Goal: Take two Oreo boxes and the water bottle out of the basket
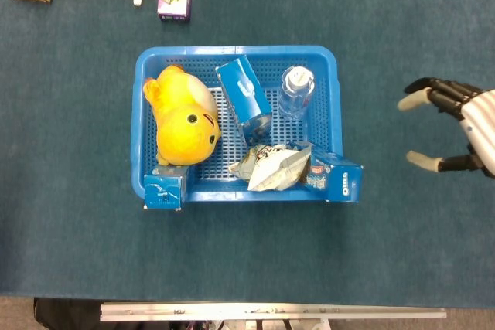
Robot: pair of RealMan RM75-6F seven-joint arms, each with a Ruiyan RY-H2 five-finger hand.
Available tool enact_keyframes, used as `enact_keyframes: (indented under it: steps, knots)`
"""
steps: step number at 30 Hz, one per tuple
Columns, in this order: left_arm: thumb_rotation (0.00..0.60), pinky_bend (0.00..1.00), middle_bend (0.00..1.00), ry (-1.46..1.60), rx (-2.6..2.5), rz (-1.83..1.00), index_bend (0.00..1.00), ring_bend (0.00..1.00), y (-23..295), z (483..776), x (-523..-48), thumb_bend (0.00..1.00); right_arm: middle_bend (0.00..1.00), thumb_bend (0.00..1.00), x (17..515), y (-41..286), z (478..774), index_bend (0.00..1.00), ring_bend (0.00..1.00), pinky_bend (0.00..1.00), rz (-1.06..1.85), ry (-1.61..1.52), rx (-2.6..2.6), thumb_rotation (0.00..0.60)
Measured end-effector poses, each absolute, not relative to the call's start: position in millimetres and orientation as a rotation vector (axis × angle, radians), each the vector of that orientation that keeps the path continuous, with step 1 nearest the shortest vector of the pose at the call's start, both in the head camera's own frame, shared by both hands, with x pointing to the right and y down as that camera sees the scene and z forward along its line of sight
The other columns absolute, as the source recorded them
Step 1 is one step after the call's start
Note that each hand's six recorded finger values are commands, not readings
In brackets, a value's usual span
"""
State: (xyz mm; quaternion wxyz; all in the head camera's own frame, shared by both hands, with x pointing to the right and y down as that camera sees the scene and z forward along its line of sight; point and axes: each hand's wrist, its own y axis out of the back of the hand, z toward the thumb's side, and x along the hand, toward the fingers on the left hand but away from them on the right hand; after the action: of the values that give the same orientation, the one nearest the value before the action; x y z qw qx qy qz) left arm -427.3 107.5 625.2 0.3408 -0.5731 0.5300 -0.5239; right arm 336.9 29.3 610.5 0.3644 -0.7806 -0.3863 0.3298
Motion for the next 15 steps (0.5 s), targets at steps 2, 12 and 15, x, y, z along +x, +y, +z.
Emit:
enact_keyframes:
  steps: [2, 12, 15]
  knots:
    - [0.600, 0.53, 0.51, 1.378, -1.491, -1.365, 0.48, 0.44, 107.5, 625.7, -427.6, 0.38, 0.32, 0.00, 332.1, 28.2, 609.7, 0.39, 0.35, 0.47, 0.838, -0.985, -2.053, 0.600]
    - [0.600, 0.53, 0.51, 1.382, -1.493, -1.374, 0.48, 0.44, 107.7, 627.6, -429.2, 0.38, 0.29, 0.00, 305.1, 26.2, 617.2, 0.33, 0.31, 0.47, 0.824, -0.869, -2.299, 0.600]
    - [0.600, 0.53, 0.51, 1.385, -1.493, -1.375, 0.48, 0.44, 107.9, 627.5, -429.9, 0.38, 0.29, 0.00, 295.4, 28.0, 620.2, 0.33, 0.31, 0.47, 0.817, -0.817, -2.364, 0.600]
